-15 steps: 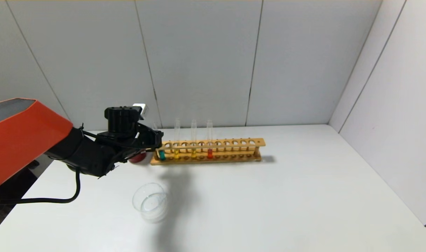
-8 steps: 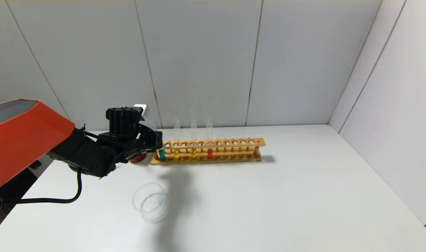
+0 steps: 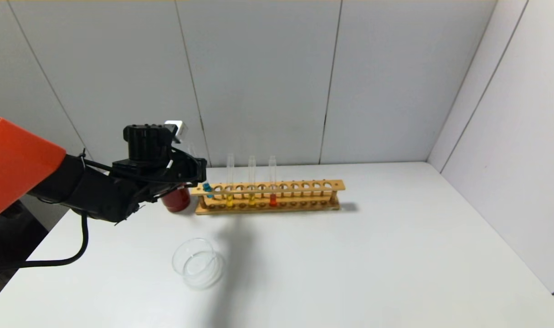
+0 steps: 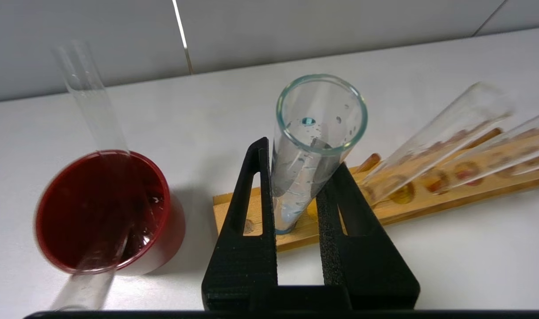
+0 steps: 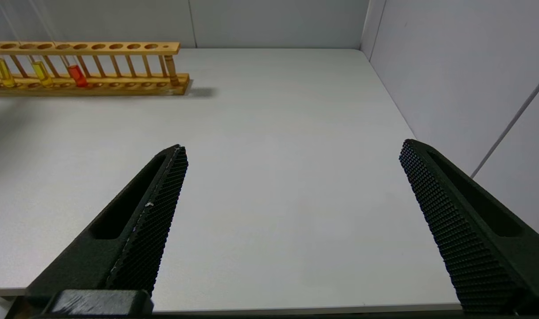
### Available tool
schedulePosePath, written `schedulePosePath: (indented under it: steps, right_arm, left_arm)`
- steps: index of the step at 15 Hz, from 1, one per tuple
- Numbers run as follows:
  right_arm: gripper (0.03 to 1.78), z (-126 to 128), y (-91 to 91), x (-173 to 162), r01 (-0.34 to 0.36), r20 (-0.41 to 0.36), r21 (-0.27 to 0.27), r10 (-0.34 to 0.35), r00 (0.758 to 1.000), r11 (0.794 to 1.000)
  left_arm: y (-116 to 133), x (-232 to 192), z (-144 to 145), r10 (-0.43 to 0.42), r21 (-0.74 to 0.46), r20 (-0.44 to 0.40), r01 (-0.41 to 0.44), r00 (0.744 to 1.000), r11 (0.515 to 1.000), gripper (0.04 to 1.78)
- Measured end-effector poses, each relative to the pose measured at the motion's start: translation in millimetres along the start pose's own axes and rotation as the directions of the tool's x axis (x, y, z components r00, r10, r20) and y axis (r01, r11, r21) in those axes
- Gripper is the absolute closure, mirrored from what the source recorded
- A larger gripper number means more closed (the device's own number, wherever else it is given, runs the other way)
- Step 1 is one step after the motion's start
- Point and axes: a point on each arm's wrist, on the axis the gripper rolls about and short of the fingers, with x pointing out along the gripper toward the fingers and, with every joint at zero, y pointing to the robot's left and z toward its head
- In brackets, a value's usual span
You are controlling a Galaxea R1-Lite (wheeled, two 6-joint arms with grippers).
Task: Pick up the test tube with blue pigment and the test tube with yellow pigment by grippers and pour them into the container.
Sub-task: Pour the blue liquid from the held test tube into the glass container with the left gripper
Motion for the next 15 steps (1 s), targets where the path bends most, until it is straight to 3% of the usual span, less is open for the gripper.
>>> schedulePosePath:
  steps: [8,11,15]
  right_arm:
    - [0.06,0.0,0.0,0.0,0.000,0.000,0.000,0.000,1.000,1.000]
    - [0.06,0.0,0.0,0.0,0.000,0.000,0.000,0.000,1.000,1.000]
    - [0.06,0.0,0.0,0.0,0.000,0.000,0.000,0.000,1.000,1.000]
  left_arm:
    - [-5.1,-71.6,59.3,0.023,0.034,0.100,-0.027,0.995,0.999,1.51]
    - [-3.3,-98.4,63.6,0.094,0.076,0.129,-0.104,0.987,0.992,1.51]
    - [-5.0,-136.9,59.2,0.092,0.099,0.151,-0.107,0.984,0.989,1.51]
